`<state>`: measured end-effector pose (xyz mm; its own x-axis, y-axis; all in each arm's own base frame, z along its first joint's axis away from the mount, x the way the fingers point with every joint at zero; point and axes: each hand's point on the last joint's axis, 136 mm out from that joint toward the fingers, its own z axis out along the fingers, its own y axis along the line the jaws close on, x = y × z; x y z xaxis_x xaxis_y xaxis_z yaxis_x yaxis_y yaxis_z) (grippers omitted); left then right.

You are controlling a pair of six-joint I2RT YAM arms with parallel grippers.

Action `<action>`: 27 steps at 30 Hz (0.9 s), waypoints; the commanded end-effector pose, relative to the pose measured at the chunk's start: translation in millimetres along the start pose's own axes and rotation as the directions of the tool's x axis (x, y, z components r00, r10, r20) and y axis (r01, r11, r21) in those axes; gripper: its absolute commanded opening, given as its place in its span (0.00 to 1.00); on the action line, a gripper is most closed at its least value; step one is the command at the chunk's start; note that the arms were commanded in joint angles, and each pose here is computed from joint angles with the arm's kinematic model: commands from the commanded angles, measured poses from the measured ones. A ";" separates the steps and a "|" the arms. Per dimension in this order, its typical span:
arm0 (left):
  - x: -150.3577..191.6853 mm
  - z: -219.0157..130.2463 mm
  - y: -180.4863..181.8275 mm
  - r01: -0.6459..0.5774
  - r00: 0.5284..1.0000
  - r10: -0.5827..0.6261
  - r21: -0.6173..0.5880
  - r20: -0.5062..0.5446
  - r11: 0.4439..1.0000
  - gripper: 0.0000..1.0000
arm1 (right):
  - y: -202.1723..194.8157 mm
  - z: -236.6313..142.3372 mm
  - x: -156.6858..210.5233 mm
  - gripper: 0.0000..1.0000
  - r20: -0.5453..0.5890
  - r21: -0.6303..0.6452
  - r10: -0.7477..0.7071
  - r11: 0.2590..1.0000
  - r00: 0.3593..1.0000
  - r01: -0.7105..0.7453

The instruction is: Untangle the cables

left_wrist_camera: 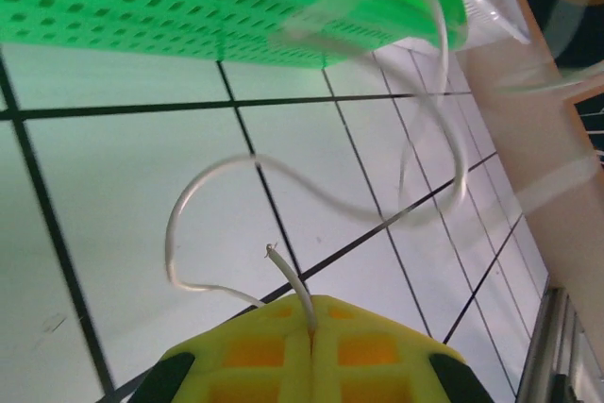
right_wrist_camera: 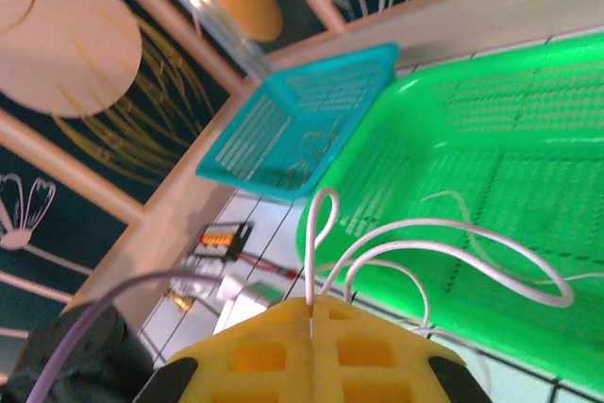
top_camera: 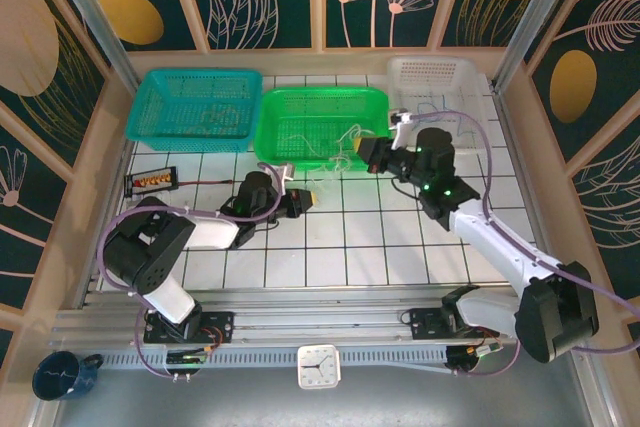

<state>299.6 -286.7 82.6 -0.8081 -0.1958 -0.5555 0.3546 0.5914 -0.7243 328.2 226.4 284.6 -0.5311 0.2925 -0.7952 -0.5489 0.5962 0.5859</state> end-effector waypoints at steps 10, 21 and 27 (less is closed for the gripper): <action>15.7 -20.7 21.2 -0.005 1.000 0.006 -0.095 0.015 0.995 0.00 | 17.2 -66.7 -136.8 0.00 0.325 0.032 -0.063 0.998 0.944 0.056; 25.2 -28.8 40.3 0.008 1.000 -0.005 -0.175 0.016 0.985 0.00 | 28.3 -118.2 -219.5 0.00 0.498 0.109 -0.149 0.988 0.854 0.108; 30.1 -31.0 52.1 0.020 1.000 -0.018 -0.225 0.011 0.974 0.00 | 22.1 -156.8 -257.5 0.00 0.589 0.170 -0.173 0.982 0.789 0.089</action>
<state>282.2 -245.3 48.0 -0.8106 -0.2286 -0.5392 0.2343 0.7173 -0.6562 357.0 62.7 503.3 -0.0046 0.5446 -0.8387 -0.4783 0.7353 0.4801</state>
